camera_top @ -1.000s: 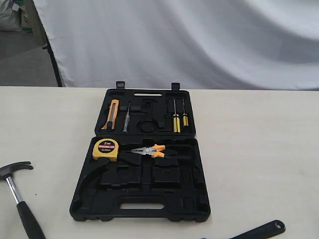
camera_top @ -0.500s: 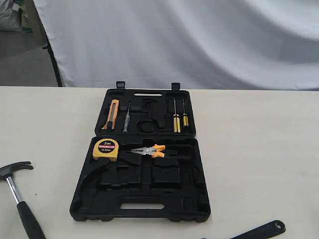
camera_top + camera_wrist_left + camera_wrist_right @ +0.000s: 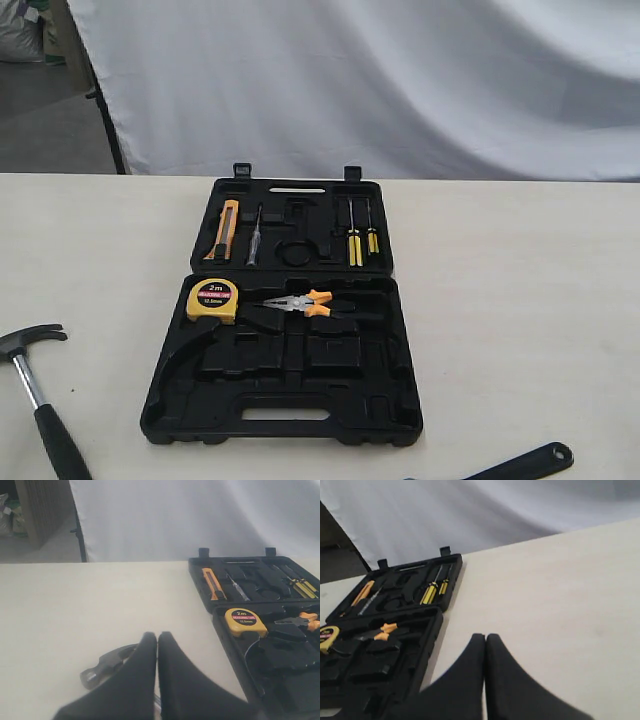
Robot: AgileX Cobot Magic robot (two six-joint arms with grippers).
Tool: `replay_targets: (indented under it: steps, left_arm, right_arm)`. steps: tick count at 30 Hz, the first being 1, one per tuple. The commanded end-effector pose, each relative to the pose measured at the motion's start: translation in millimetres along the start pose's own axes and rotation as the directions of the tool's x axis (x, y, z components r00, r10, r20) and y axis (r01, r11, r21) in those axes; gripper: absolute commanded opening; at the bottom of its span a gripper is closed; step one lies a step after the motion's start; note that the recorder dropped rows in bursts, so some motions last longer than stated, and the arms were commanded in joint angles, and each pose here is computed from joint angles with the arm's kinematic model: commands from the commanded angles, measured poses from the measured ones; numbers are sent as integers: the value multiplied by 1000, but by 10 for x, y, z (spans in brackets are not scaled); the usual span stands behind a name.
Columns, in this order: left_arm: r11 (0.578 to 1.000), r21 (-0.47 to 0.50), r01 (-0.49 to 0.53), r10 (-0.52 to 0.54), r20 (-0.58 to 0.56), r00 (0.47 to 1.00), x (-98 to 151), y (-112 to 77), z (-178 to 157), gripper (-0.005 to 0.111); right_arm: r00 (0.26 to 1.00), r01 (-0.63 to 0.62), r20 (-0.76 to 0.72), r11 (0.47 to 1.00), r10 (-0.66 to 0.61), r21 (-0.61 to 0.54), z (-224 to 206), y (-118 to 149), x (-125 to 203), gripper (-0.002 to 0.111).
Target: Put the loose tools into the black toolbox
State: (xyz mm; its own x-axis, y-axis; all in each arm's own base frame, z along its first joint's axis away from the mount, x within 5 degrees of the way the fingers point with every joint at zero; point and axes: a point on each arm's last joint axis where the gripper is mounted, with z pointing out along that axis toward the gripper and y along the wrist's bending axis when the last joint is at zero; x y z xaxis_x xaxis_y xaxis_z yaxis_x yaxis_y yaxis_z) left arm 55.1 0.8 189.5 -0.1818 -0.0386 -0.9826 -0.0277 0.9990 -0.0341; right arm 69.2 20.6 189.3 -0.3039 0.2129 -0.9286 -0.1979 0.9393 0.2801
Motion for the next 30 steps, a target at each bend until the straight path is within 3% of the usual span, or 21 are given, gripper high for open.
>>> replay_targets:
  steps: [1,9,18,25,26,30]
  left_arm:
    - [1000,7,1,-1,2,1000,7,-3,0,1]
    - [1000,7,1,-1,2,1000,7,-3,0,1]
    - [1000,7,1,-1,2,1000,7,-3,0,1]
    - [1000,7,1,-1,2,1000,7,-3,0,1]
    - [1000,7,1,-1,2,1000,7,-3,0,1]
    - [1000,7,1,-1,2,1000,7,-3,0,1]
  right_arm:
    - [994,-26,-104,999,28,20,118,-10,57,0]
    - [963,53,-254,989,-88,-140,317,190,133,0]
    - [910,125,-318,909,-264,-397,505,688,229,3]
    - [838,177,-384,859,-388,-481,767,1123,355,34]
    - [803,210,-394,831,-447,-515,859,1263,425,43]
    - [700,292,-377,724,-607,-624,989,1557,569,54]
